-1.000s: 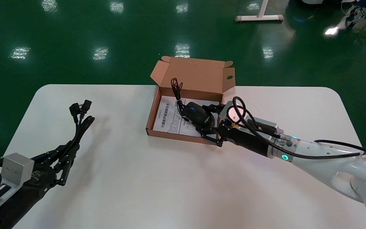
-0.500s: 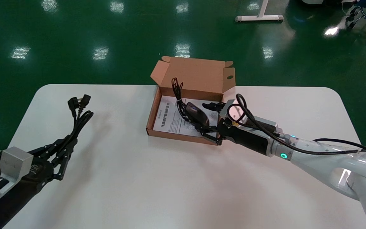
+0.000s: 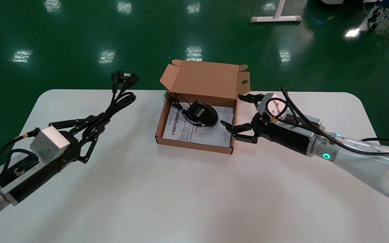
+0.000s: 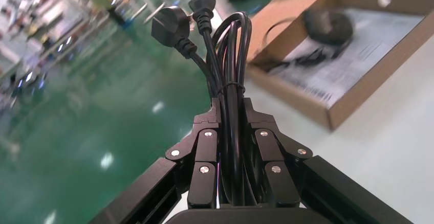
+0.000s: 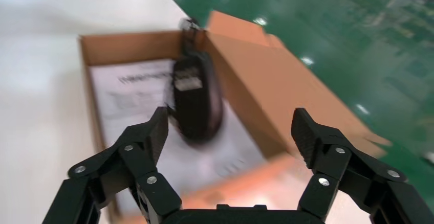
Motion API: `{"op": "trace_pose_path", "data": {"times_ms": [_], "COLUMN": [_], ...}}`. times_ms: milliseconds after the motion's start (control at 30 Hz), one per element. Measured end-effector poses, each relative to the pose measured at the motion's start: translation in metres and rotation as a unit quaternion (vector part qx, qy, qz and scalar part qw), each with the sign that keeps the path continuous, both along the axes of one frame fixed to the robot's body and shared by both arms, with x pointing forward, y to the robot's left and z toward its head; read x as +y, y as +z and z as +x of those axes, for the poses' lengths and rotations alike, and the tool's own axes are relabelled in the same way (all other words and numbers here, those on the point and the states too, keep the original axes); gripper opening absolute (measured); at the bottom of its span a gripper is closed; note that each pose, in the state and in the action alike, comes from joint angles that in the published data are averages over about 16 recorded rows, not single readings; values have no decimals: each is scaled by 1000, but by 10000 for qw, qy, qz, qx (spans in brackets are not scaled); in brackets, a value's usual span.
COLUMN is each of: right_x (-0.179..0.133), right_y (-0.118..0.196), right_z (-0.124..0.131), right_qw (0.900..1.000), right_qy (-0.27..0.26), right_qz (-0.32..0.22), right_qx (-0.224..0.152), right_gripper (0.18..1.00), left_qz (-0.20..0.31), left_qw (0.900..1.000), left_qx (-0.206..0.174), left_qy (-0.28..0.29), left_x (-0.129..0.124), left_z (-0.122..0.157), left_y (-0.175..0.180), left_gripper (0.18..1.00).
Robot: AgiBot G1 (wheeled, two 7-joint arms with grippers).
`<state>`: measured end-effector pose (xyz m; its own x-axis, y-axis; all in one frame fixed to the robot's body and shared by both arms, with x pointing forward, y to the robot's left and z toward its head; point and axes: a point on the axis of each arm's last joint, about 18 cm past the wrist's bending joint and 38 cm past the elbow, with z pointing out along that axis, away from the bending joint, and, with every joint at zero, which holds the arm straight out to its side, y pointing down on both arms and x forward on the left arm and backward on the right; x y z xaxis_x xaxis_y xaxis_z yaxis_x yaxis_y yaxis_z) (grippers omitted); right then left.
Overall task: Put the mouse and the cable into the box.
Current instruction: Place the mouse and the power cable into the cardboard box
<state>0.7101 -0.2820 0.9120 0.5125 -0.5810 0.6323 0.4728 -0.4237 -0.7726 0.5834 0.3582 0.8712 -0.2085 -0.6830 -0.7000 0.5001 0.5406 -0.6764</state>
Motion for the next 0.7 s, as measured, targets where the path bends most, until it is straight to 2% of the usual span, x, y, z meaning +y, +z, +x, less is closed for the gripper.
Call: {"op": "trace_pose_path", "data": {"times_ms": [400,700], "right_x": [-85,-111], "right_y": [23,24], "right_z": [-18,-30], "right_qw": [9975,9962], "right_qy": [-676,-843], "right_qz": [113,158], "right_qx": [-153,-115], "right_gripper": [960,998], "left_qz": [861,1351], "left_qw": [9919,9816], "left_qx": [-373,-604], "left_qy": [-854,-1210], "left_x": [-79,-128], "left_z": [54,99], "left_y": [12,18], "left_gripper": [256,255]}}
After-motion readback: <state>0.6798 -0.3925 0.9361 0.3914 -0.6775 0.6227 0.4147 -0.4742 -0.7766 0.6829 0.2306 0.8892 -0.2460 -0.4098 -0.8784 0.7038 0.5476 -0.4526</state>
